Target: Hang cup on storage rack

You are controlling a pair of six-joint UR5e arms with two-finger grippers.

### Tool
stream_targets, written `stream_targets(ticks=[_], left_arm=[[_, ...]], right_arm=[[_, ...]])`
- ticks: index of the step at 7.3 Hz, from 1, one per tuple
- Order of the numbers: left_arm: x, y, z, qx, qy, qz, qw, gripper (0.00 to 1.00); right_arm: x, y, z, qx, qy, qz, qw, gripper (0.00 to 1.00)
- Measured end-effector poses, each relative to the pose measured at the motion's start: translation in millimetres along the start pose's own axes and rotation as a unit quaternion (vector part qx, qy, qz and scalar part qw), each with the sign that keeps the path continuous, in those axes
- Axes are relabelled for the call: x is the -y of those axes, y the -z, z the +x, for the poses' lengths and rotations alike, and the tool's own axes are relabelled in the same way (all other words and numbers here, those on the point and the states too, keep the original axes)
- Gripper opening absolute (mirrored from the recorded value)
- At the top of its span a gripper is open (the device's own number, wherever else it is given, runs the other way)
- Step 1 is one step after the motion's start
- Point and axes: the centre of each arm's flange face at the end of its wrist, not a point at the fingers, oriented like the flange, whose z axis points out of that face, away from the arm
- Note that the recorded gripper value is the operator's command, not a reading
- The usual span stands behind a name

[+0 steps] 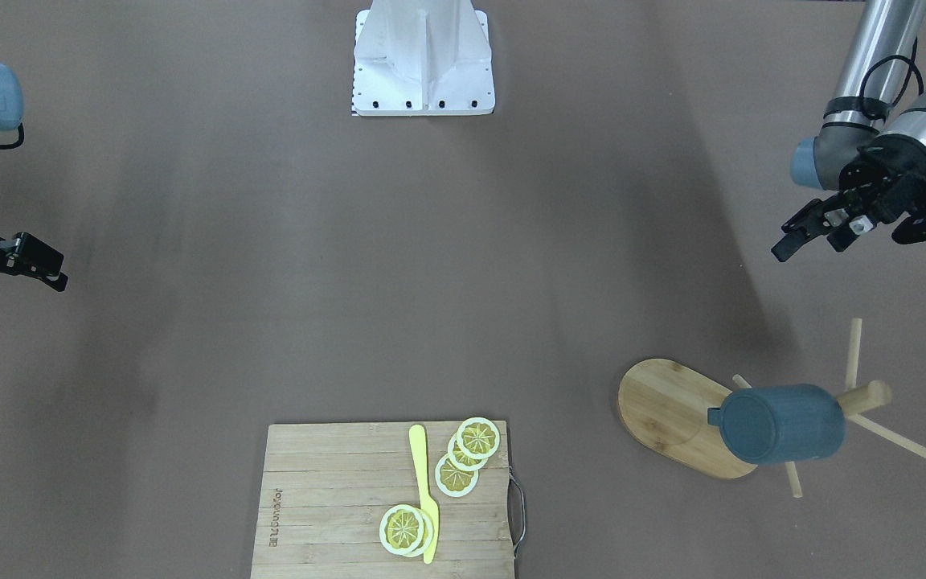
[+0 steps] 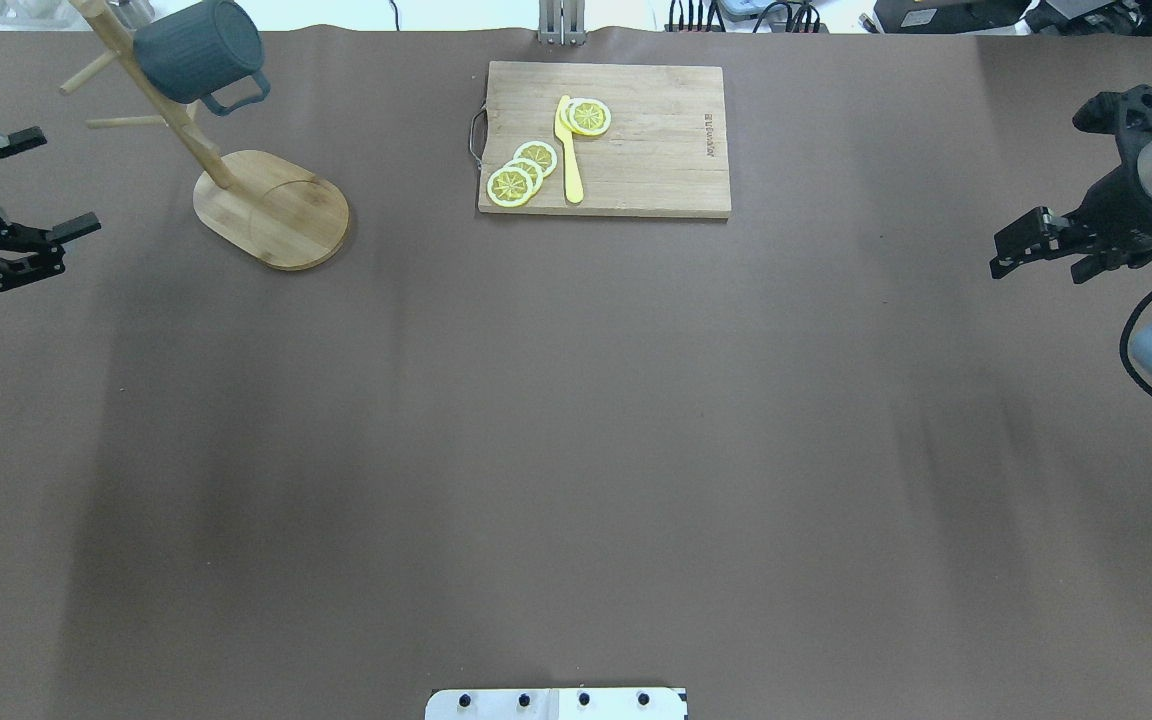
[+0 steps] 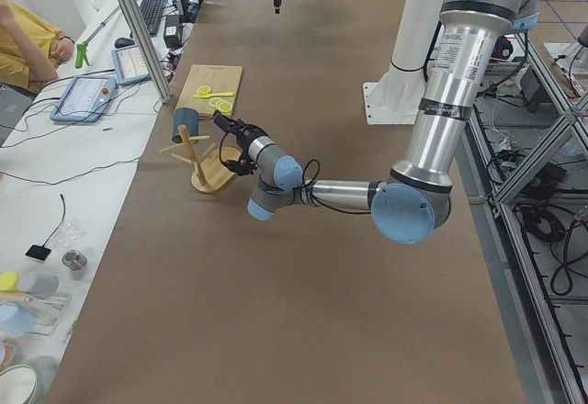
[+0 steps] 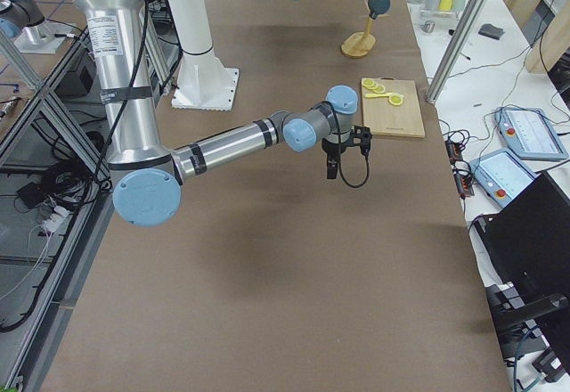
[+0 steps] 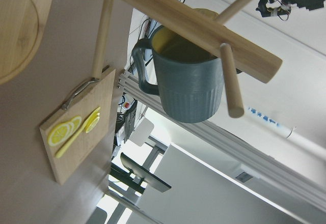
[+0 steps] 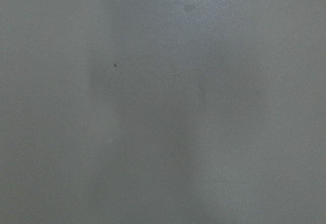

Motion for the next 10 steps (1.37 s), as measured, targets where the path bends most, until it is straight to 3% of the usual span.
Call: stream_targets(ticks=[1, 2, 3, 5, 6, 7, 8, 9, 10], left_arm=[[7, 23, -14, 0.035, -0.134, 0.014, 0.9903, 0.98], [19, 40, -23, 0.077, -0.241, 0.033, 0.9669, 0.98], [37, 58, -29, 0.133, -0.336, 0.054, 0.9309, 0.98], [80, 91, -38, 0.263, -0.485, 0.069, 0.8309, 0.98], [100, 101, -39, 0.322, -0.521, 0.066, 0.7875, 0.98], [117, 108, -38, 0.375, -0.539, 0.057, 0.7522, 0.98], [135, 114, -28, 0.426, -0.535, 0.035, 0.7289, 0.98], [149, 119, -5, 0.465, -0.508, 0.002, 0.7251, 0.98], [153, 120, 23, 0.488, -0.469, -0.034, 0.7352, 0.98]], right_arm=[[3, 6, 6, -0.001, 0.001, 0.006, 1.0, 1.0], [8, 16, 20, -0.003, 0.009, 0.017, 0.9998, 1.0], [11, 29, 43, -0.009, 0.02, 0.028, 0.9994, 1.0], [9, 52, 106, -0.026, 0.046, 0.044, 0.9976, 1.0], [3, 58, 138, -0.036, 0.059, 0.047, 0.9965, 1.0], [-4, 63, 168, -0.044, 0.064, 0.047, 0.9958, 1.0], [-14, 69, 196, -0.05, 0.067, 0.048, 0.9953, 1.0], [-24, 75, 219, -0.055, 0.067, 0.05, 0.995, 1.0], [-32, 79, 237, -0.058, 0.067, 0.051, 0.9948, 1.0]])
